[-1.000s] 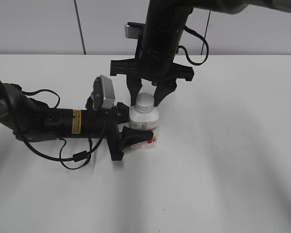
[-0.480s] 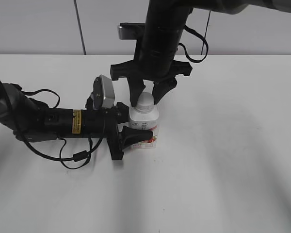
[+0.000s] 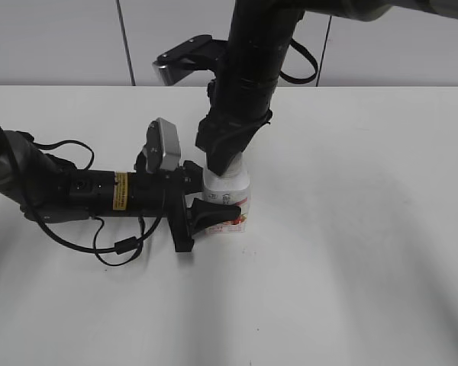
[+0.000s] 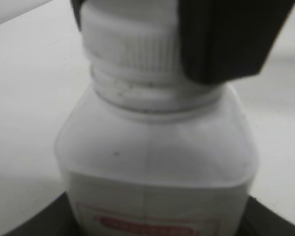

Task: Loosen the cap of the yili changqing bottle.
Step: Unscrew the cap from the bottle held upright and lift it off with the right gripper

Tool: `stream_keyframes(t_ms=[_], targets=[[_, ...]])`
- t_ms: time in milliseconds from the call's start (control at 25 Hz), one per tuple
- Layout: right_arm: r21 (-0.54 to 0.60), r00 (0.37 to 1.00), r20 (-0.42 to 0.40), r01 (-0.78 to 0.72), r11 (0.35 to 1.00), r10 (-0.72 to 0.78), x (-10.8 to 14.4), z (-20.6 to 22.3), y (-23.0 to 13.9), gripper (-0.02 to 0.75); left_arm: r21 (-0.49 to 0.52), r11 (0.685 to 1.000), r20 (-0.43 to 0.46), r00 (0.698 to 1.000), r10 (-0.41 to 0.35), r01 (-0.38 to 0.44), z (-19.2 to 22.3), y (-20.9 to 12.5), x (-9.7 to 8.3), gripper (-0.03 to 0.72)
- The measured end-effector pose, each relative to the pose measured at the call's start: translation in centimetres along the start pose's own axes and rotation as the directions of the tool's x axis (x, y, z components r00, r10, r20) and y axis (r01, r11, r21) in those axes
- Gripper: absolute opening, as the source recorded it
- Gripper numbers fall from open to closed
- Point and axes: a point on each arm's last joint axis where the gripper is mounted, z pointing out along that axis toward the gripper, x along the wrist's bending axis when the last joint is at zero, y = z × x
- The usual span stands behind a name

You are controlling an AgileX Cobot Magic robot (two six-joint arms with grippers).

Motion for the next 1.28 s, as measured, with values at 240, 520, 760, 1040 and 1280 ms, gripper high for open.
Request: stream_keyframes(t_ms=[240,520,760,1040,1280], targets=[[0.008,0.959,-0.007,0.283,0.959,-0.283,0.1,0.0,-0.1,0.389,0.001,1.0,0.004,1.0,0.004,-0.004,0.0,0.0,0.0,0.376],[0.006,0.887,-0.009,0.462,0.887,-0.462,0.1,-0.1,-0.1,0.389,-0.001,1.0,0.006,1.0,0.005,-0.005,0.0,0.0,-0.1,0.376],[0.005,0.88,-0.008,0.476,0.88,-0.476,0.1,-0.2,0.0,0.388,0.0,1.0,0.006,1.0,0.005,-0.005,0.0,0.0,-0.1,0.376],[-0.011,0.875,0.012,0.484,0.875,-0.483,0.1,-1.3,0.5,0.388,-0.001,1.0,0.008,1.0,0.006,-0.006,0.0,0.0,-0.1,0.376],[-0.024,0.881,0.033,0.473,0.881,-0.472,0.1,-2.1,0.7,0.388,-0.002,1.0,0.009,1.0,0.006,-0.006,0.0,0.0,-0.1,0.376]])
